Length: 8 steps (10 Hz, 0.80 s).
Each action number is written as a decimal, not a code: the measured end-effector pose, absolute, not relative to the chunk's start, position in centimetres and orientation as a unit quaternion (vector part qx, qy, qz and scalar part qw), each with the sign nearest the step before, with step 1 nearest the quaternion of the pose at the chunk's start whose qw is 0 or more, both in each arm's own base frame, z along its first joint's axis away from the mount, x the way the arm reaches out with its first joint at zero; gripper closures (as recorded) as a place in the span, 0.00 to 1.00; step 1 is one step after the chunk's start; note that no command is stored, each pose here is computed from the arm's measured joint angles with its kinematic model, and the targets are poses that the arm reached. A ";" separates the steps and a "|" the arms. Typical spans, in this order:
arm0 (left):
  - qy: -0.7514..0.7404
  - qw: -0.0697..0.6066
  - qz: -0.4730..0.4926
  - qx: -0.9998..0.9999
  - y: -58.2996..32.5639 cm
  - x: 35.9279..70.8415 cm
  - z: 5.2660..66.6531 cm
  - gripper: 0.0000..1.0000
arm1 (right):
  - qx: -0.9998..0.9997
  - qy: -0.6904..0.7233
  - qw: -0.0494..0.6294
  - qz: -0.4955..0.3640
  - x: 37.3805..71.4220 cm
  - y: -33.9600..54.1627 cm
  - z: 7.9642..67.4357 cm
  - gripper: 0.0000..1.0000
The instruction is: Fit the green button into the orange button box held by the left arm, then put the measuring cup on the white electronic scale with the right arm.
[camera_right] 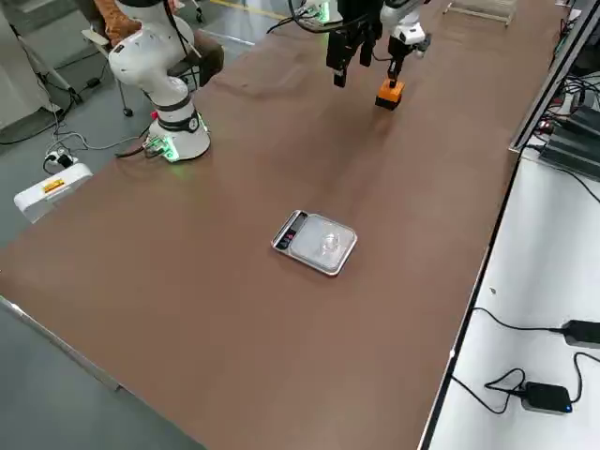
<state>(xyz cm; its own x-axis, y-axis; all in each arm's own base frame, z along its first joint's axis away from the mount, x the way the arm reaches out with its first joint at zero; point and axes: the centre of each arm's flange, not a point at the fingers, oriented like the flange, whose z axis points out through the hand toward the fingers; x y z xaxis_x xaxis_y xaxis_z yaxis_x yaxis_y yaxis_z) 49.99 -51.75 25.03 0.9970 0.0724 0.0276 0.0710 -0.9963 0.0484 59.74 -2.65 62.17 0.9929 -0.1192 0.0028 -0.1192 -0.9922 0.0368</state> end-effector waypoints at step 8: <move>0.039 0.024 0.016 0.999 -51.4 50.3 25.1 0.99 | 0.998 -0.059 0.018 0.000 59.7 -2.6 62.2 0.00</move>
